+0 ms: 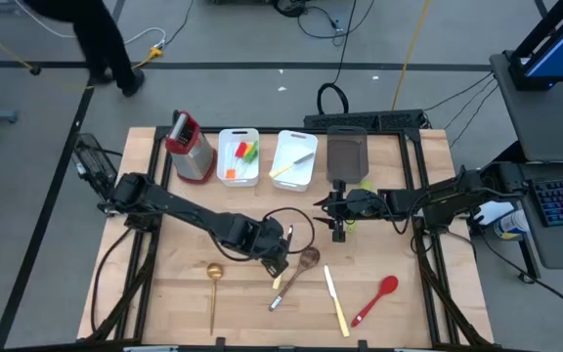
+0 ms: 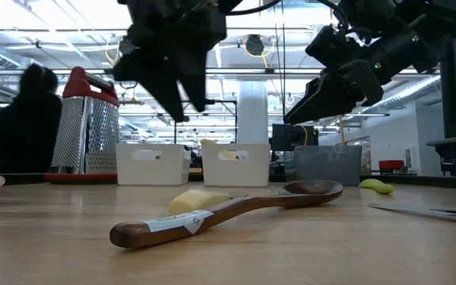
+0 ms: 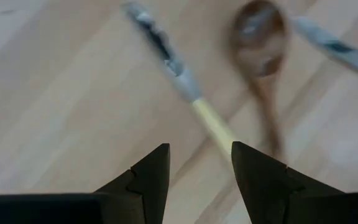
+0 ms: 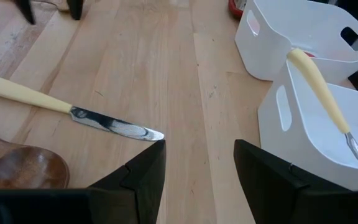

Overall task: Pick & Place Kitchen Items
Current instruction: Put the top yellow knife into the right white bin, then put the yellow knife into the right white bin

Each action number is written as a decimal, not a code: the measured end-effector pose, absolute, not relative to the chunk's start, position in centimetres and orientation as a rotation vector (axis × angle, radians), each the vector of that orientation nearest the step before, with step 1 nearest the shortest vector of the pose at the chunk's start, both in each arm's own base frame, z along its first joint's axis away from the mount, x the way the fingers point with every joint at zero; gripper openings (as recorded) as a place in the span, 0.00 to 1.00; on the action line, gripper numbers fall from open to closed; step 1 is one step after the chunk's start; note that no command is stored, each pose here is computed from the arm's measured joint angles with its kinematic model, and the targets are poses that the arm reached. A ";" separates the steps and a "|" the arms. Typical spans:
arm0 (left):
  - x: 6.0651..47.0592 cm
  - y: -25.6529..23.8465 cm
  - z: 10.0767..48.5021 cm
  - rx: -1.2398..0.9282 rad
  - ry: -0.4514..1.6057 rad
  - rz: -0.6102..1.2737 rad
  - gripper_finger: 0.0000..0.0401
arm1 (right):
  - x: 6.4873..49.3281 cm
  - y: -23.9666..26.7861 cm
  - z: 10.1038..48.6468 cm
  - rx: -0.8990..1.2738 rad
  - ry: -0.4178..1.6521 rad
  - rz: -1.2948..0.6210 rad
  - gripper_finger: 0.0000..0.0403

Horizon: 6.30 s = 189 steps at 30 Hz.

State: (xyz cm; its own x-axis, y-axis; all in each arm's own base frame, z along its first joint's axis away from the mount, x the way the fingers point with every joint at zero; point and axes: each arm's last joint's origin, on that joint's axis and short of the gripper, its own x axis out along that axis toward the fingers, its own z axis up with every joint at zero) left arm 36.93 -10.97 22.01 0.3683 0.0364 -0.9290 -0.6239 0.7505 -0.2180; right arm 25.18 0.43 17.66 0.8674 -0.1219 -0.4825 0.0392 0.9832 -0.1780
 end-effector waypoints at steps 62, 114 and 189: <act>38.3 -6.8 13.0 -0.002 1.563 0.099 0.33 | 25.0 0.4 17.3 -0.191 0.556 -0.075 0.45; 35.5 12.6 28.6 -1.152 1.283 0.447 0.13 | 24.7 0.4 16.9 -0.099 0.596 -0.101 0.45; 36.6 21.6 23.5 -1.184 1.078 0.234 0.38 | 24.7 0.7 16.8 0.077 0.613 -0.035 0.45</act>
